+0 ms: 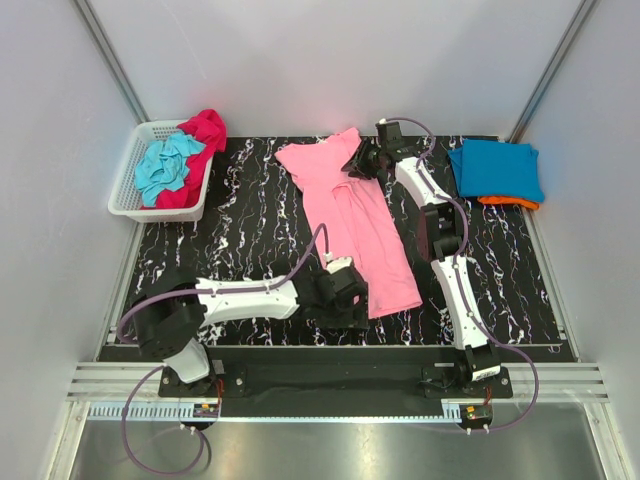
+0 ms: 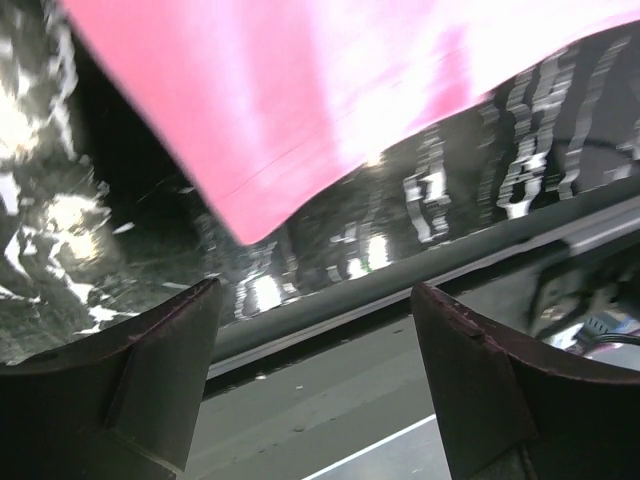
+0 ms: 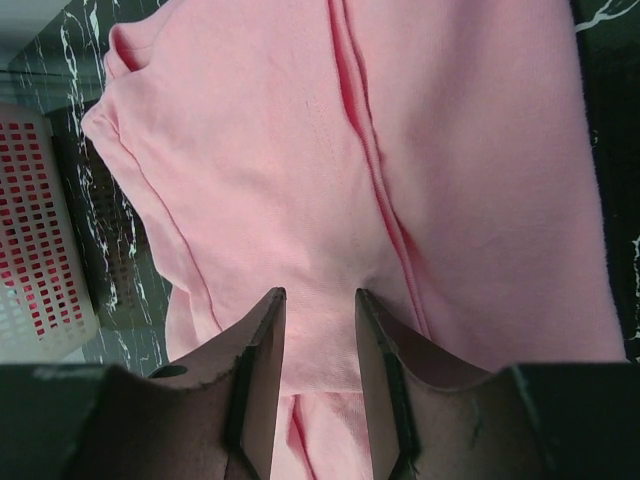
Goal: Fold and stack the t-shirts
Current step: Fold the tshirt
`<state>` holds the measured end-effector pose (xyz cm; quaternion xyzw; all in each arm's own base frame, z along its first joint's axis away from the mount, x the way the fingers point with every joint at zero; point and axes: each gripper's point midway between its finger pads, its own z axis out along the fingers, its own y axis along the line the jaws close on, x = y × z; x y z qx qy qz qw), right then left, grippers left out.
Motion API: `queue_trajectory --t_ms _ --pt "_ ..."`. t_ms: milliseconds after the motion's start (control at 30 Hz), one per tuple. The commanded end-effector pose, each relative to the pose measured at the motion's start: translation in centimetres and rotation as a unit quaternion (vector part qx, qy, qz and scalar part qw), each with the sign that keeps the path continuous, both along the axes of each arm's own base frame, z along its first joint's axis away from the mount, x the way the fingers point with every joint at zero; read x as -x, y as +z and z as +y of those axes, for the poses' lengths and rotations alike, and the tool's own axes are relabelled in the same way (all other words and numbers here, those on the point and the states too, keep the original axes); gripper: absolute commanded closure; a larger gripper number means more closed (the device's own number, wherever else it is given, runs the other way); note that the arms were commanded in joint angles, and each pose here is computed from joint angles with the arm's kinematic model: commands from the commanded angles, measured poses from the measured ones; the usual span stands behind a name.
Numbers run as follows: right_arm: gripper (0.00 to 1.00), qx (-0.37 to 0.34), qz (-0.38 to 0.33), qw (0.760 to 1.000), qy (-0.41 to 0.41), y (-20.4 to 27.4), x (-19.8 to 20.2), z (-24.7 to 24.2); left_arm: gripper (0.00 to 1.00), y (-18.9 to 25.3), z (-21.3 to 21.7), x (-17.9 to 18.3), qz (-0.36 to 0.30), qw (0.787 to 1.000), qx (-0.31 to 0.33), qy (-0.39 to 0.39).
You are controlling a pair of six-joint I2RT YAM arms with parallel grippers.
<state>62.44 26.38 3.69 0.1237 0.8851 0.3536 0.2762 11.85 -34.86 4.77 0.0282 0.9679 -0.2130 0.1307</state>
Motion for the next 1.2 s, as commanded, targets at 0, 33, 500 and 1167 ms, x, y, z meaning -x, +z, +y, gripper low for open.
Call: queue_trajectory --t_ms 0,33,500,1167 --pt "0.59 -0.011 -0.021 0.999 0.024 1.7 -0.1 0.4 0.18 2.3 -2.2 -2.4 -0.051 0.999 0.017 -0.001" --pt "0.59 -0.011 -0.021 0.999 0.025 1.7 -0.1 0.4 0.18 1.8 -2.4 -2.8 -0.05 0.999 0.011 0.0" --pt "0.59 0.0 -0.017 0.999 0.037 0.8 0.5 0.4 0.18 -3.2 -1.0 -5.6 -0.011 0.996 -0.077 0.045" --pt "0.59 -0.1 0.017 0.994 -0.04 -2.5 -1.3 1.6 0.18 -5.2 8.1 -0.2 0.039 0.988 -0.116 0.095"
